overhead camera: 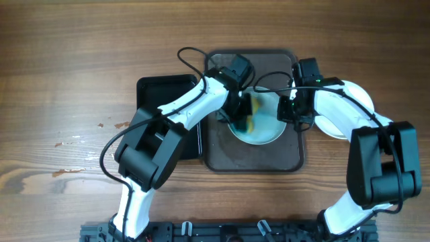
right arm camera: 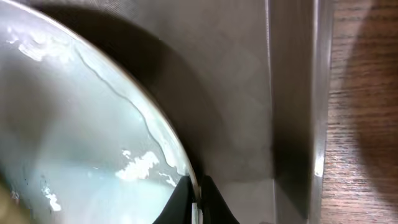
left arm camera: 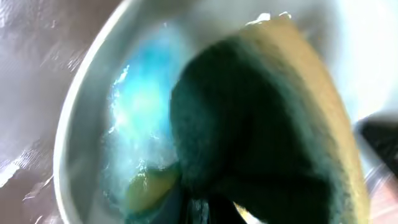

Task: Clean dirty plates on tray and stack at the side
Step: 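Scrub the last plate with the sponge while the right gripper holds it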

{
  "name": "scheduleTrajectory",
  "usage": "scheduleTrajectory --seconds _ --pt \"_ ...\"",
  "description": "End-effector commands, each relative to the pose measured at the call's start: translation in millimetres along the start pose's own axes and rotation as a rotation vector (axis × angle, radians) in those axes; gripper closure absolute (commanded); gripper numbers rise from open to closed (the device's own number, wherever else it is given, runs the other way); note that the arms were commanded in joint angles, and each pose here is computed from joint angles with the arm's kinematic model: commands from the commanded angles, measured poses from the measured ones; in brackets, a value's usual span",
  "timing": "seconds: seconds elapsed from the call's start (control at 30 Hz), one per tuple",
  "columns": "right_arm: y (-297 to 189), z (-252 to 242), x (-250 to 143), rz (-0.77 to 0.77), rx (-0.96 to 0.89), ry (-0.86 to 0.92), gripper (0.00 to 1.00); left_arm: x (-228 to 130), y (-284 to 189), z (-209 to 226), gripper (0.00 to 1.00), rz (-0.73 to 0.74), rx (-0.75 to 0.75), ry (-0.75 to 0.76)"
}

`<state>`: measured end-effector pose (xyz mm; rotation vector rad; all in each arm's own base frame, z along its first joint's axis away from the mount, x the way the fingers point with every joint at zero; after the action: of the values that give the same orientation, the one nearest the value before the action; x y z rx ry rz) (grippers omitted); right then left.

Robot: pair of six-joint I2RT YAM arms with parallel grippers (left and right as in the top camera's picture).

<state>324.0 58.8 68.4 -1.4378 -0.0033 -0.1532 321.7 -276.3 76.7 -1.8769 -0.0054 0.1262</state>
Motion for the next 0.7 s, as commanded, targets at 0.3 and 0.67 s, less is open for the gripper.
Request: scheduleTrajectory --seconds 0.3,0.67 --pt "37.2 -23.7 -20.8 0.11 -0.141 0.037 0.96 33.1 -53.9 -34.7 0.96 -0.277 -0.268 -0.025" --pt "37.2 -23.7 -20.9 0.11 -0.141 0.038 0.96 8.9 33.1 -2.8 0.96 0.015 -0.109 -0.034"
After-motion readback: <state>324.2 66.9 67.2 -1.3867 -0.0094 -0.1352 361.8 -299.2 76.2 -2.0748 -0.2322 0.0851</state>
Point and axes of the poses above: each gripper's point midway between its finger pads, its own y axis out along the fingers, its own z axis along the line the jaws close on, x = y × z, the point moved 7 cm from there along -y, back along the fingers, and after that the axes turned 4 degrees about -y, right-handed, at the moved point
